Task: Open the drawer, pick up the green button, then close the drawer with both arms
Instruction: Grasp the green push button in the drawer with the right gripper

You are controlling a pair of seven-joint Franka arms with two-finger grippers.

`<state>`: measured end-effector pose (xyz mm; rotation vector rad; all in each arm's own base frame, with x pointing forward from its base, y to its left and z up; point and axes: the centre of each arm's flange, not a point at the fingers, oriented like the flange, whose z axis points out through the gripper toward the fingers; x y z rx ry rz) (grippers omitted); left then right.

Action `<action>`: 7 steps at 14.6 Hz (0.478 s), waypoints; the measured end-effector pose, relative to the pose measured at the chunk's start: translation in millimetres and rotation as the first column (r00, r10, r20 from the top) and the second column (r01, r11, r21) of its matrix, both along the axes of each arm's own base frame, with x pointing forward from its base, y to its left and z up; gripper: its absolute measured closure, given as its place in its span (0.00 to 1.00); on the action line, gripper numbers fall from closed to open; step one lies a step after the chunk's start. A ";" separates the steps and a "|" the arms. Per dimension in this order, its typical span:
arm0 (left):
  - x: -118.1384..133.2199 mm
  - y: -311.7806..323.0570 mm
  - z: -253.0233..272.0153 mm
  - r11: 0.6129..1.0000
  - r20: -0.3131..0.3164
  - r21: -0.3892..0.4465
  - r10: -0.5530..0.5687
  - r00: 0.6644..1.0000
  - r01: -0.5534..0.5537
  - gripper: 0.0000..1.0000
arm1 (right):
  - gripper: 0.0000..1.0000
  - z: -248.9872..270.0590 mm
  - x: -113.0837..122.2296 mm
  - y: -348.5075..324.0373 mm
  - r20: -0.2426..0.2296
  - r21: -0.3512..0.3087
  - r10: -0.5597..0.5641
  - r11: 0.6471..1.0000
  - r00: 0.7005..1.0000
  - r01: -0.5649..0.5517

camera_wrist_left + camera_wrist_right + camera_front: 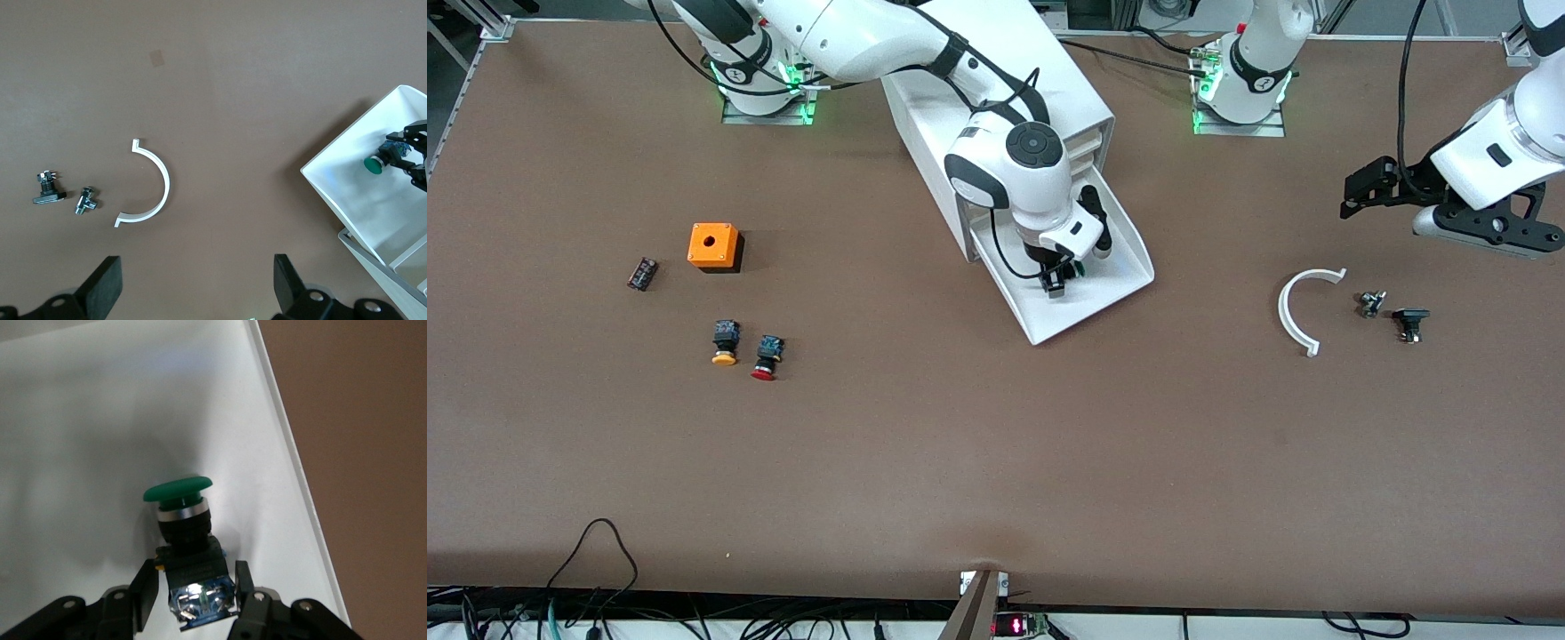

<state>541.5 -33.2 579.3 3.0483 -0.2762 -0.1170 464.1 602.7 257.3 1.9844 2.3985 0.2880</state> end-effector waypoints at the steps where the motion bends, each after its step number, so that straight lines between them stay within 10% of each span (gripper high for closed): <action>1: 0.0 0.0 0.0 1.000 0.000 0.000 0.000 1.000 0.000 0.00 | 0.48 0.4 0.0 0.3 0.006 -0.002 0.004 1.000 1.000 -0.004; 7: 0.0 0.0 0.0 1.000 0.000 0.000 0.001 1.000 -0.001 0.00 | 0.58 18.6 4.5 4.8 0.042 0.019 0.009 1.000 0.999 -0.010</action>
